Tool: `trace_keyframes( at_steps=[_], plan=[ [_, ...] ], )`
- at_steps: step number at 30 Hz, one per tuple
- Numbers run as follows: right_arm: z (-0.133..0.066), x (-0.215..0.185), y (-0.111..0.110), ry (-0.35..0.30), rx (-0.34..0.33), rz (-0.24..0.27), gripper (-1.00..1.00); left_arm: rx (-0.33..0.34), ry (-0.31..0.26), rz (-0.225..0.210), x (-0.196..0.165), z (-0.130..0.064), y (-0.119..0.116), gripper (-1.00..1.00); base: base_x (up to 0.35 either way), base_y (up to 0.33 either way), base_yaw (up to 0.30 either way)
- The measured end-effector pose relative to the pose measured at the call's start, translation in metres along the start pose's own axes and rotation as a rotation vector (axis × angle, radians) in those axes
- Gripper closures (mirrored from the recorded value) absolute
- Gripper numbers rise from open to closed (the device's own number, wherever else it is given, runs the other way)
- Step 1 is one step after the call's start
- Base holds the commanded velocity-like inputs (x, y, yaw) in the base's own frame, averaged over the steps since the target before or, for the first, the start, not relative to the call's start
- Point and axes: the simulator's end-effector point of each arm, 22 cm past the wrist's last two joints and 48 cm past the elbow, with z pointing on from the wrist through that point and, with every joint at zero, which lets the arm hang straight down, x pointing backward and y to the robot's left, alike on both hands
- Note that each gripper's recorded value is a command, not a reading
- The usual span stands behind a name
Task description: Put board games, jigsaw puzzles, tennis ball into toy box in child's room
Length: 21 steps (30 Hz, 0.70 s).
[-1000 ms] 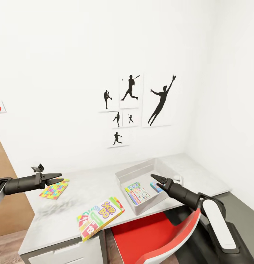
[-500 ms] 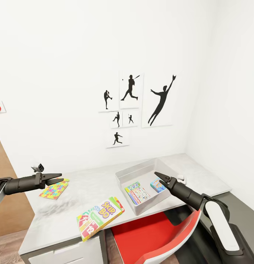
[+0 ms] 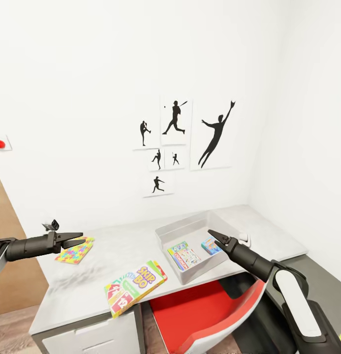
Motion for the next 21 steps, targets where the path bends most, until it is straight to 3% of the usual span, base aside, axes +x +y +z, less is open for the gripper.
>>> trace_keyframes(
  at_steps=[21],
  plan=[
    [-0.0001,-0.0008,-0.0021,-0.004,0.01,-0.002,-1.0,0.0,0.002,0.0,0.0006,0.0008,0.0002,-1.0,-0.005,0.0,0.0]
  ],
)
